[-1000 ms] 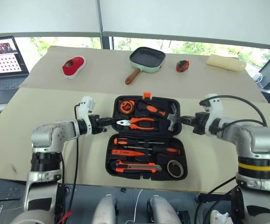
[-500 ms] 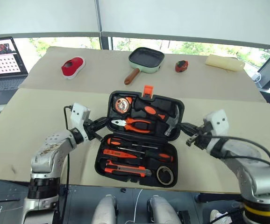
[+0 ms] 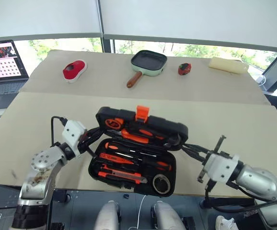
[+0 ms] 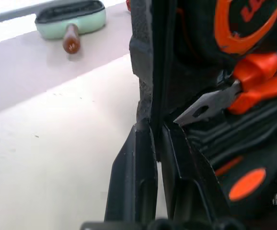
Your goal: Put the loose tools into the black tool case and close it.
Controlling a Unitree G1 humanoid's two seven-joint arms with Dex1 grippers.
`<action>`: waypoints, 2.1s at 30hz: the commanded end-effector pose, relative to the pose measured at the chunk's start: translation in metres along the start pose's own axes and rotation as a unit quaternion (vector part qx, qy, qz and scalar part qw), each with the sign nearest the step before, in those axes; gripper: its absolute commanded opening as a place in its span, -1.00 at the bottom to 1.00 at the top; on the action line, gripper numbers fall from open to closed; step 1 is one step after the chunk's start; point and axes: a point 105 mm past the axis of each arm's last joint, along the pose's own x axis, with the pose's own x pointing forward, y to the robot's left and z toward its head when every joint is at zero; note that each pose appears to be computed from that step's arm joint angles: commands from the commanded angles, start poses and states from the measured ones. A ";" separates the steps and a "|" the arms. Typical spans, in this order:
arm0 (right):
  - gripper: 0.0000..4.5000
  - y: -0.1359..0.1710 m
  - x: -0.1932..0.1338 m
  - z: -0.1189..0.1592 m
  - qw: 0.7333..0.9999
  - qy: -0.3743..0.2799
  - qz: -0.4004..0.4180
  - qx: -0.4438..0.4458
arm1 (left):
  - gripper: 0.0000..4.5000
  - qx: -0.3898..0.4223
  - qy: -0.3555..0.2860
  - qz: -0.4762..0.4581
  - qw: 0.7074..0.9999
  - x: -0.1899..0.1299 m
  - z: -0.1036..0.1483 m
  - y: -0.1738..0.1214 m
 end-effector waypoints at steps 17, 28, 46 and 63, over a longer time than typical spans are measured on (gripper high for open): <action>-0.25 0.080 -0.050 0.028 0.959 0.002 0.272 0.078 | 0.90 -0.017 0.188 -0.185 0.964 -0.103 -0.043 -0.043; -1.00 0.069 -0.012 0.022 0.954 -0.029 0.294 0.055 | -0.46 0.016 0.155 -0.309 0.938 -0.066 -0.030 -0.064; -1.00 0.020 0.000 -0.026 0.969 0.087 0.134 0.188 | -0.46 -0.029 0.154 -0.322 0.934 -0.043 -0.028 -0.047; -1.00 0.056 0.030 0.019 0.916 0.000 0.214 0.340 | -0.46 0.066 0.214 -0.183 0.957 0.013 -0.051 0.075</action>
